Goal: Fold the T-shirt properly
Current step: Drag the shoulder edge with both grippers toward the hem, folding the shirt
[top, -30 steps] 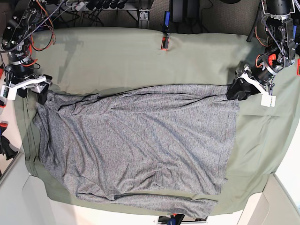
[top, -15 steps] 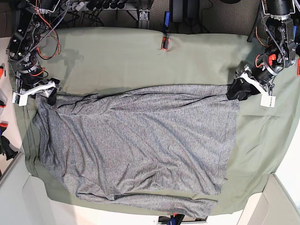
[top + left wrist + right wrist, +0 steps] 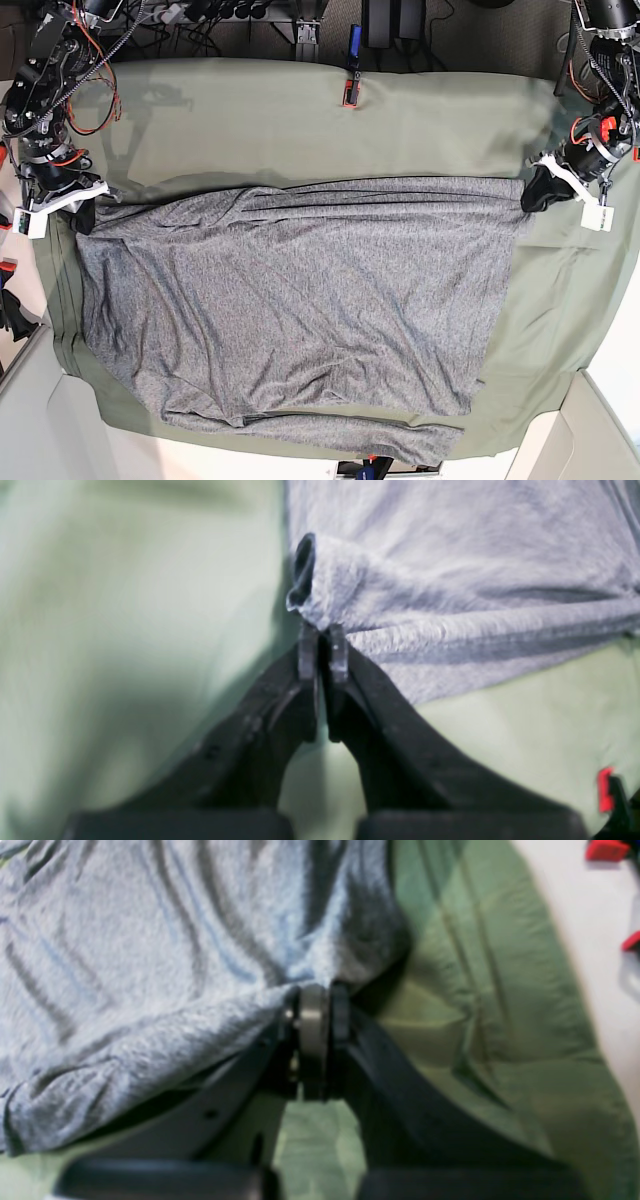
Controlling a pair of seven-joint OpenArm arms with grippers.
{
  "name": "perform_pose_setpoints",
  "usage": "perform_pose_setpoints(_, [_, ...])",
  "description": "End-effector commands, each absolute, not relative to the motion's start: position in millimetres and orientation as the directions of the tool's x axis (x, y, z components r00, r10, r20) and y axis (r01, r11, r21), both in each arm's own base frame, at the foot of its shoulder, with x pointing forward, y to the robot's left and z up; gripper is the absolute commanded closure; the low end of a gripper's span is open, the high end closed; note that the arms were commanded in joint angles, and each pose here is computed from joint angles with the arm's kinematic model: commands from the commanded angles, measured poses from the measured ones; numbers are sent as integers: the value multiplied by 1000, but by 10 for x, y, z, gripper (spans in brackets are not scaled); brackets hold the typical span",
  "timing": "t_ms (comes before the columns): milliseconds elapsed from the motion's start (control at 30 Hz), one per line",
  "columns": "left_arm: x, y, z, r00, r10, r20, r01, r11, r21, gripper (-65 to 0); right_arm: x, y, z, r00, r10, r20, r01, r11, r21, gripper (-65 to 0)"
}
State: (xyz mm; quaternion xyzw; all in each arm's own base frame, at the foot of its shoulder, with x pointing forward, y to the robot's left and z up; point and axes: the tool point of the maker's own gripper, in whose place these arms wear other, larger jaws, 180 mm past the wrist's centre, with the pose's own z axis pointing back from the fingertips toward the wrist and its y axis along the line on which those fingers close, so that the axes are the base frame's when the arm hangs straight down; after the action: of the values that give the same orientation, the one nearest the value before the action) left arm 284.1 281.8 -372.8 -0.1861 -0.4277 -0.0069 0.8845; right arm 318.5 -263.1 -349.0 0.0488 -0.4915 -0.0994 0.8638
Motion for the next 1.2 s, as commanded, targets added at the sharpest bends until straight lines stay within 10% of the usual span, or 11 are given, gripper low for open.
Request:
perform_pose_setpoints(0, [2981,2898,-3490,577,125,807,201,936,-289,-4,3304,-2705,-3306,438,-212,874,124,977,174,0])
perform_pose_setpoints(833, [4499,3026,-3430,564,-143,814,207,978,29,-5,4198,-2991,-3411,423,-343,838,148,939,310,0])
perform_pose_setpoints(933, [4506,3001,-3438,565,-137,813,214,977,16,-81,4206,-2989,-3396,416,-349,840,147,937,317,-2])
perform_pose_setpoints(1067, [4484,2980,-3458,585,-107,804,207,978,-21,-327,4214,-2972,-3375,404,-369,837,143,929,341,-330])
perform_pose_setpoints(1167, [4469,2938,-3432,607,-43,793,194,976,-96,-342,4230,-2934,-3326,388,-403,829,132,914,383,-369])
